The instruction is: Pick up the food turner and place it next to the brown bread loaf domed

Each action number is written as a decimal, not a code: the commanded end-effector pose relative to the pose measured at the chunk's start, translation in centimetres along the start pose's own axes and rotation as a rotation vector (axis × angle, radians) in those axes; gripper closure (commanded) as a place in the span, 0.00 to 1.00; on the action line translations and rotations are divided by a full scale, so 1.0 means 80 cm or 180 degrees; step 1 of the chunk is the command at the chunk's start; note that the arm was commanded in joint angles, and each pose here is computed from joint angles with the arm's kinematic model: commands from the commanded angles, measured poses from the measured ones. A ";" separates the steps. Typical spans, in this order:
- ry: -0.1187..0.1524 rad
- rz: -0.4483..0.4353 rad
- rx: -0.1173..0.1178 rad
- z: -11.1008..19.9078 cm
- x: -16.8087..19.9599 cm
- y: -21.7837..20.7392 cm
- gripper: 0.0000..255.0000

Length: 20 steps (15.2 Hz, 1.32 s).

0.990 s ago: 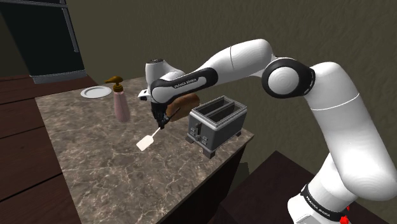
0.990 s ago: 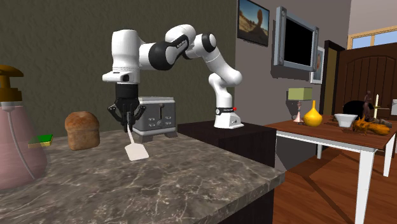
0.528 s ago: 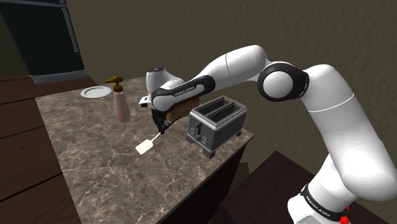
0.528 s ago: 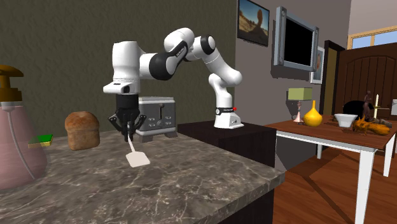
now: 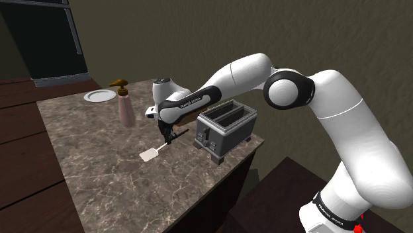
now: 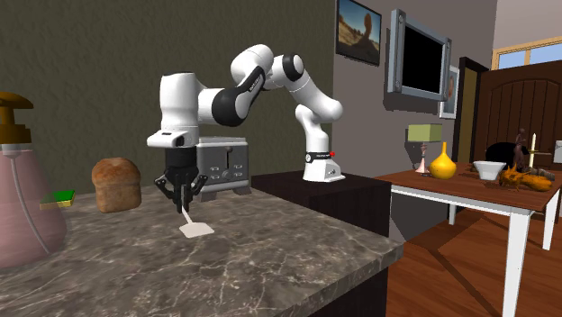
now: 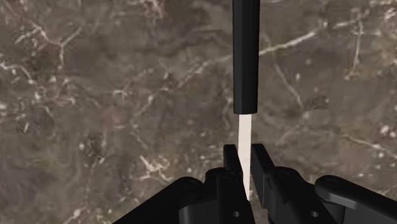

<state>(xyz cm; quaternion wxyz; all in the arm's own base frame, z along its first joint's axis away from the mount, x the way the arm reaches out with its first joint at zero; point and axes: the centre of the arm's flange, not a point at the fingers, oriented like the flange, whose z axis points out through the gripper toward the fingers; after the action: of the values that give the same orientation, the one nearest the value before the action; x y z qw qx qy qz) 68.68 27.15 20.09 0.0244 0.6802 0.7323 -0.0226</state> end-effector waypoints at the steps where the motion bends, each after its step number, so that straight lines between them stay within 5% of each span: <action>1: 0.0000 0.0000 -0.0001 0.001 0.000 0.000 1.00; 5: 0.0000 0.0000 -0.0001 0.001 0.000 0.000 1.00; 6: 0.0000 0.0000 -0.0001 0.001 0.000 0.000 0.00; 11: 0.0000 0.0000 -0.0001 0.001 0.000 0.000 0.00; 15: 0.0000 0.0000 -0.0001 -0.062 0.000 0.000 0.00; 20: 0.0000 0.0000 -0.0001 -0.062 0.000 0.000 0.00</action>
<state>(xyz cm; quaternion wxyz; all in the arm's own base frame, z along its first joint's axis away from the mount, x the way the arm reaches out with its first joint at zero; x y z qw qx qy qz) 68.67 27.44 25.00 0.0245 0.6802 0.7323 -0.0223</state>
